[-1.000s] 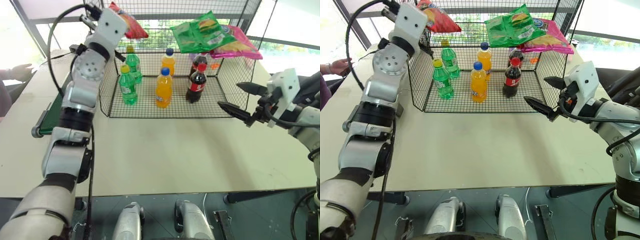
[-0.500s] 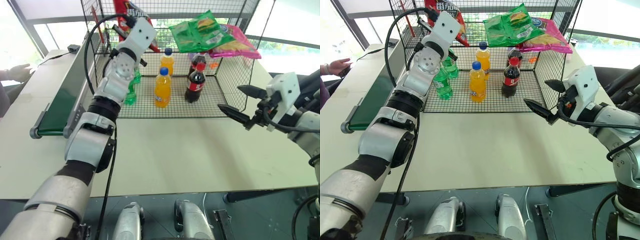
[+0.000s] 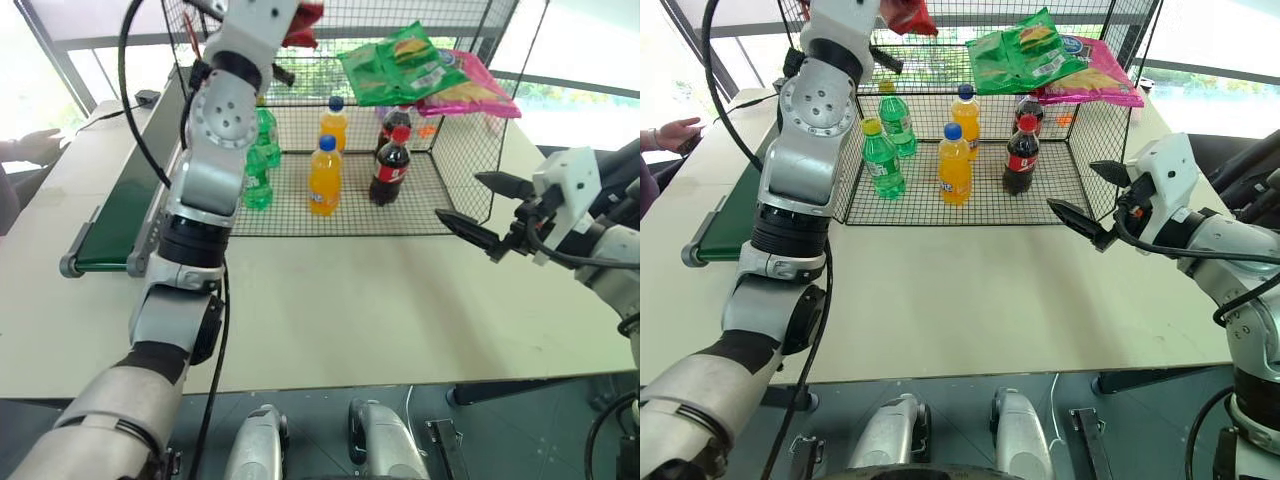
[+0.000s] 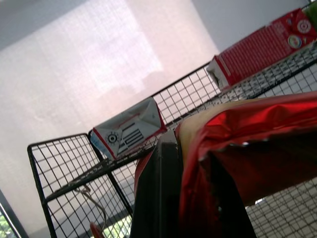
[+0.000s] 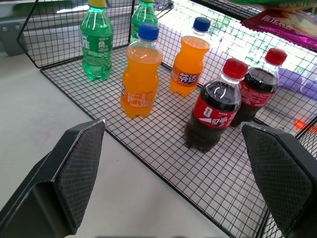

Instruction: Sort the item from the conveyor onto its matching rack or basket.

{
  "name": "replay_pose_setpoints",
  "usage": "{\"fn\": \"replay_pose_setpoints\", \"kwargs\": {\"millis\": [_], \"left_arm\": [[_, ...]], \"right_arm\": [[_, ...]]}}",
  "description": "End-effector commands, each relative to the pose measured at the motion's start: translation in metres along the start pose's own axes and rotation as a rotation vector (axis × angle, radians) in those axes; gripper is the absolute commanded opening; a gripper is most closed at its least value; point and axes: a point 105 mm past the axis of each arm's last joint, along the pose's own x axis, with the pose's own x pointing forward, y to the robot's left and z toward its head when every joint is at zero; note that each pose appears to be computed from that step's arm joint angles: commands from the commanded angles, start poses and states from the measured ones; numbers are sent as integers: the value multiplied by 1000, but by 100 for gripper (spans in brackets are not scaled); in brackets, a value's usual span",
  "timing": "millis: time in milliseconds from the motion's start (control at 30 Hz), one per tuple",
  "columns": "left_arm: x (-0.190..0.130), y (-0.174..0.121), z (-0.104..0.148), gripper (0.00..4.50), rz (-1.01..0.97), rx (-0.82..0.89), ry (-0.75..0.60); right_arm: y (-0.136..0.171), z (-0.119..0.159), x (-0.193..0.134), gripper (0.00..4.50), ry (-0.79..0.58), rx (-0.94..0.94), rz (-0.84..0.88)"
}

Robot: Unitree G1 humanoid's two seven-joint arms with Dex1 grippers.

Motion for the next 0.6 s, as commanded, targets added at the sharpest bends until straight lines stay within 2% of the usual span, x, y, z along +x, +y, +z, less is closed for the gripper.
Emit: {"fn": "replay_pose_setpoints", "kwargs": {"millis": [33,200,367,600], "left_arm": [[-5,-7,-22,7,-39,62,82],[-11,-12,-45,7,-85,68,178],[-7,-20,-44,7,-102,49,173],[18,-24,-41,7,-86,52,141]], "right_arm": [[-1,13,-1,450,-43,-35,-4],[-2,12,-2,450,-39,-36,-7],[-1,13,-1,450,-42,-35,-7],[-1,13,0,450,-44,-36,-14]]}}
